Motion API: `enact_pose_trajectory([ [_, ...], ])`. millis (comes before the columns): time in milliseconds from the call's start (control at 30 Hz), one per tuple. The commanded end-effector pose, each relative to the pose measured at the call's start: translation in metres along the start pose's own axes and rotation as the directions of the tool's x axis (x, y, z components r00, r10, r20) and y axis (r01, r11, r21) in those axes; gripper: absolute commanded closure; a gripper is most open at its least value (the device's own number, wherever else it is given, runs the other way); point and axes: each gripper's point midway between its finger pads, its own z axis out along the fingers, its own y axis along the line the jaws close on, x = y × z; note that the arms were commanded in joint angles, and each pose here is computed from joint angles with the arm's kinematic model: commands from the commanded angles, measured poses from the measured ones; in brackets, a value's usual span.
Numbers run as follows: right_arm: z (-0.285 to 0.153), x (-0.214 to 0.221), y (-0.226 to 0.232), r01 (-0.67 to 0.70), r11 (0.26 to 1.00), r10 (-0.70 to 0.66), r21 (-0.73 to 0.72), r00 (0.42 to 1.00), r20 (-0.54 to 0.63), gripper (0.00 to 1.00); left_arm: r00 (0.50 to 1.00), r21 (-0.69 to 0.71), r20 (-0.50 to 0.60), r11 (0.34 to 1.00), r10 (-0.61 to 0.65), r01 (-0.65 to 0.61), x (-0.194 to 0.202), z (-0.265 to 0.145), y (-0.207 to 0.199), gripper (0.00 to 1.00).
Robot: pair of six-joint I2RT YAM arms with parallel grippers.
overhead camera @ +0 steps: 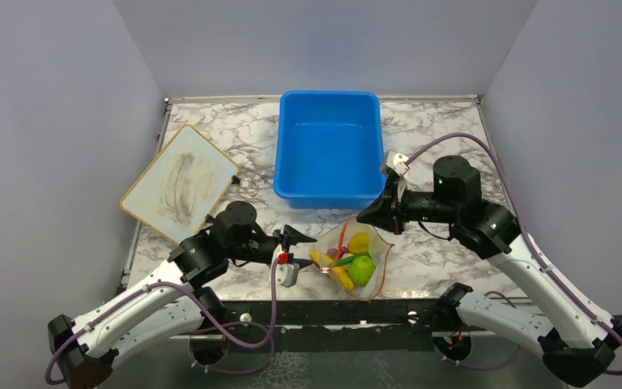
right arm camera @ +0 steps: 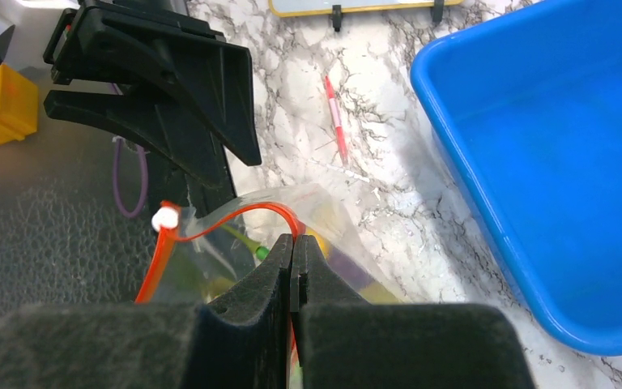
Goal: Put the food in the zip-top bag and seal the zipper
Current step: Zip the zipper food storage bag at the center of the board.
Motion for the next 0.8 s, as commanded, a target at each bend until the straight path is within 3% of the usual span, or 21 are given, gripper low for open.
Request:
enact_pose_trajectory([
  [0,0.002,-0.015,-0.005,0.04,0.999,-0.041,0.019,0.998,0.052,0.99,0.999,-0.025,0.023,0.999,0.023,-0.022,-0.005,0.001,0.006,0.5],
  [300,0.007,-0.011,-0.009,0.0,0.999,-0.002,0.033,0.998,0.057,0.99,0.994,0.059,0.097,0.998,-0.042,0.037,-0.015,0.005,-0.012,0.51],
  [600,0.006,-0.017,-0.019,0.0,0.996,-0.006,0.089,0.998,0.067,0.99,0.991,0.09,0.103,0.993,-0.081,0.072,-0.008,0.011,-0.022,0.52],
  [767,0.008,-0.014,-0.026,-0.04,0.991,0.029,0.13,0.996,0.082,0.99,0.989,0.117,0.115,0.99,-0.092,0.078,-0.009,0.014,-0.023,0.46],
])
